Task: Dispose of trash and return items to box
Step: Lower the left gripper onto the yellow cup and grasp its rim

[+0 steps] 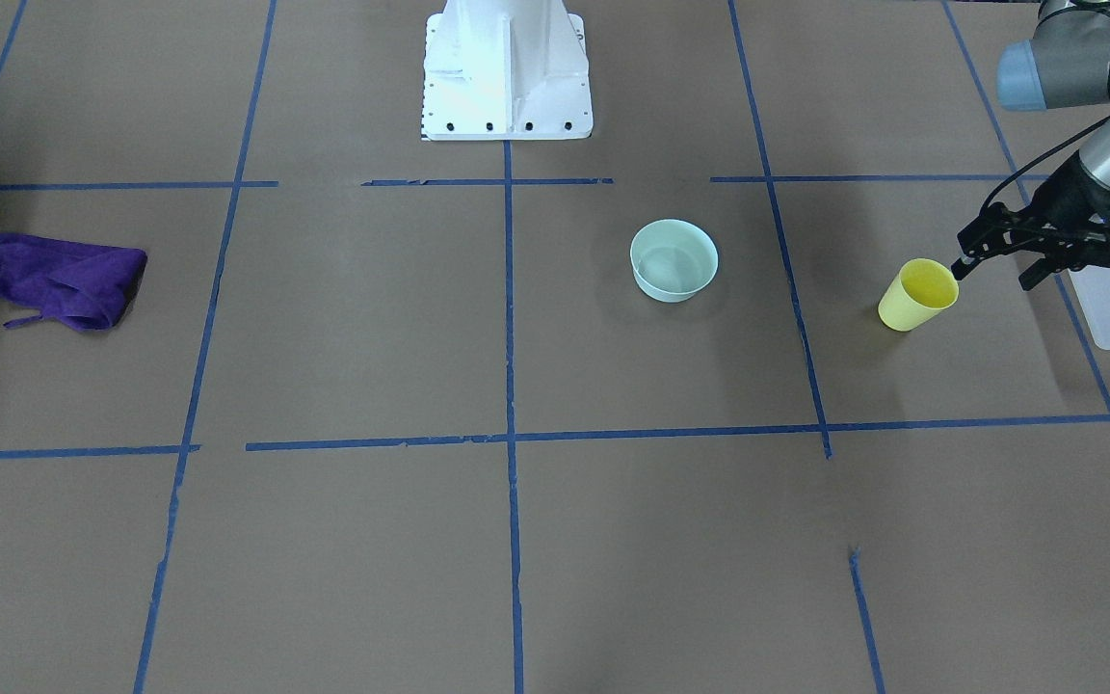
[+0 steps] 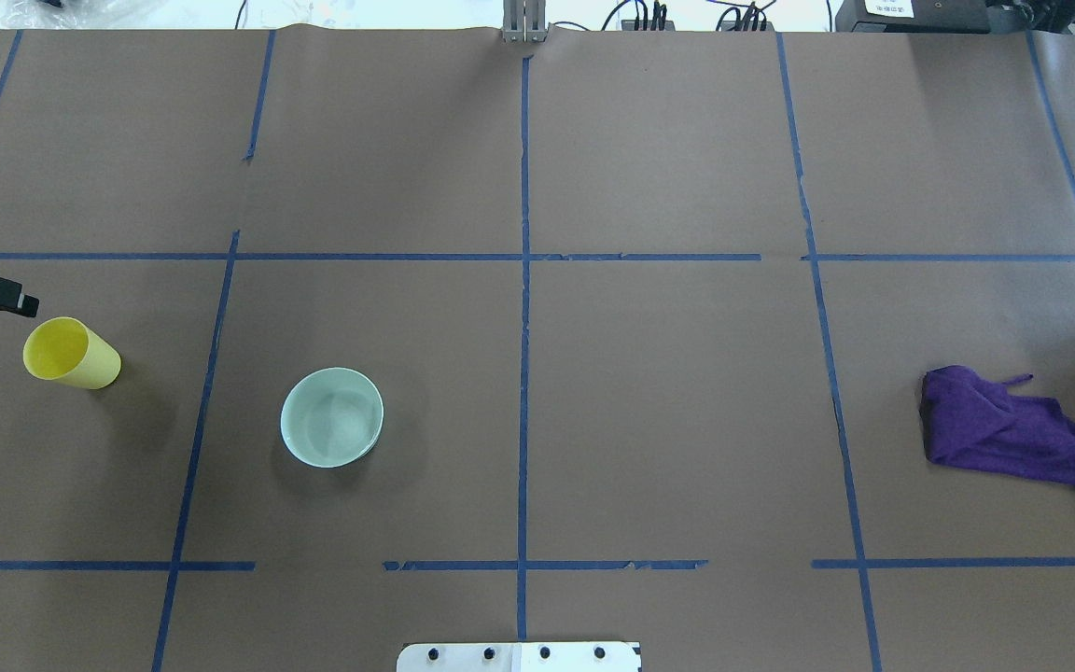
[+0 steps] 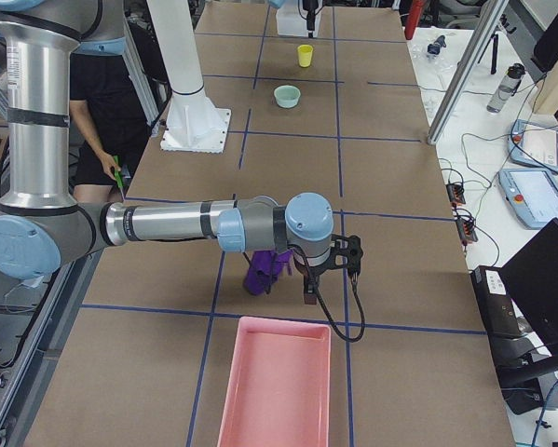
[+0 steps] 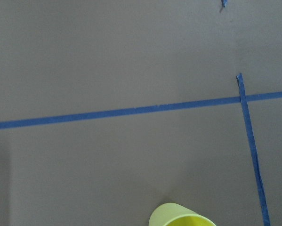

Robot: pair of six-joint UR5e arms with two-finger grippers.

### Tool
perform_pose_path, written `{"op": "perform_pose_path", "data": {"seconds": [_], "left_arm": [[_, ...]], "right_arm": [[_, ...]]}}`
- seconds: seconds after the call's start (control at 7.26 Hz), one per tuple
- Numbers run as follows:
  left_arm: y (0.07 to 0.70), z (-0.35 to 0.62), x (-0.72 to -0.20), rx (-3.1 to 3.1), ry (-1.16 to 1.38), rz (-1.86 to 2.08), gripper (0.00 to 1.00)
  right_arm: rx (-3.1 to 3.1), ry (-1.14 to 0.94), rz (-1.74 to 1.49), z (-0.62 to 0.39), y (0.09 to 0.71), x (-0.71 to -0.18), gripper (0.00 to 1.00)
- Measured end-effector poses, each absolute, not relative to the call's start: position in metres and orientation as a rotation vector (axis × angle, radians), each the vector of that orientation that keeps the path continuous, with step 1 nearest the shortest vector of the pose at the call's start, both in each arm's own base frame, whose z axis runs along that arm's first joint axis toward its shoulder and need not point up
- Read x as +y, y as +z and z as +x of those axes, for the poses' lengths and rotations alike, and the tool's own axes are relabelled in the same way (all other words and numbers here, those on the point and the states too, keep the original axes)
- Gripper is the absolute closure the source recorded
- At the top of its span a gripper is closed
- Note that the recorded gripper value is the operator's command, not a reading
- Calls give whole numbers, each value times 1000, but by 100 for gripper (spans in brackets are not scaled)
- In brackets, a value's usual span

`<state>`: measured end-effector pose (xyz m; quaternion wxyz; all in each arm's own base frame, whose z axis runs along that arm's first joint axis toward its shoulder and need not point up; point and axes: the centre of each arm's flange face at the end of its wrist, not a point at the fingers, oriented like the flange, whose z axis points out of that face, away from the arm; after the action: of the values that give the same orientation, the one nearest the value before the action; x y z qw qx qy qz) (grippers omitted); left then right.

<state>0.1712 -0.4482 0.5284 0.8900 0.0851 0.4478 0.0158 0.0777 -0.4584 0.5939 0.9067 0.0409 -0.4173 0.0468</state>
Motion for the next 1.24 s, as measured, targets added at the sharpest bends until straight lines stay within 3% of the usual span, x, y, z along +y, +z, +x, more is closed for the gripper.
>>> {"op": "perform_pose_path", "data": {"seconds": [0.55, 0.69, 0.96, 1.1, 1.24], "left_arm": [[550, 203, -437, 883, 20, 140, 2], [555, 208, -438, 873, 22, 138, 7], [570, 220, -438, 865, 36, 155, 56], [575, 222, -438, 865, 41, 162, 92], [575, 222, -437, 867, 47, 167, 100]], "right_arm": [[-843, 85, 109, 79, 584, -469, 0], [-832, 85, 112, 80, 584, -470, 0], [-827, 86, 114, 80, 583, -471, 0], [-829, 86, 114, 80, 583, -471, 0], [-832, 86, 113, 80, 582, -472, 0]]}}
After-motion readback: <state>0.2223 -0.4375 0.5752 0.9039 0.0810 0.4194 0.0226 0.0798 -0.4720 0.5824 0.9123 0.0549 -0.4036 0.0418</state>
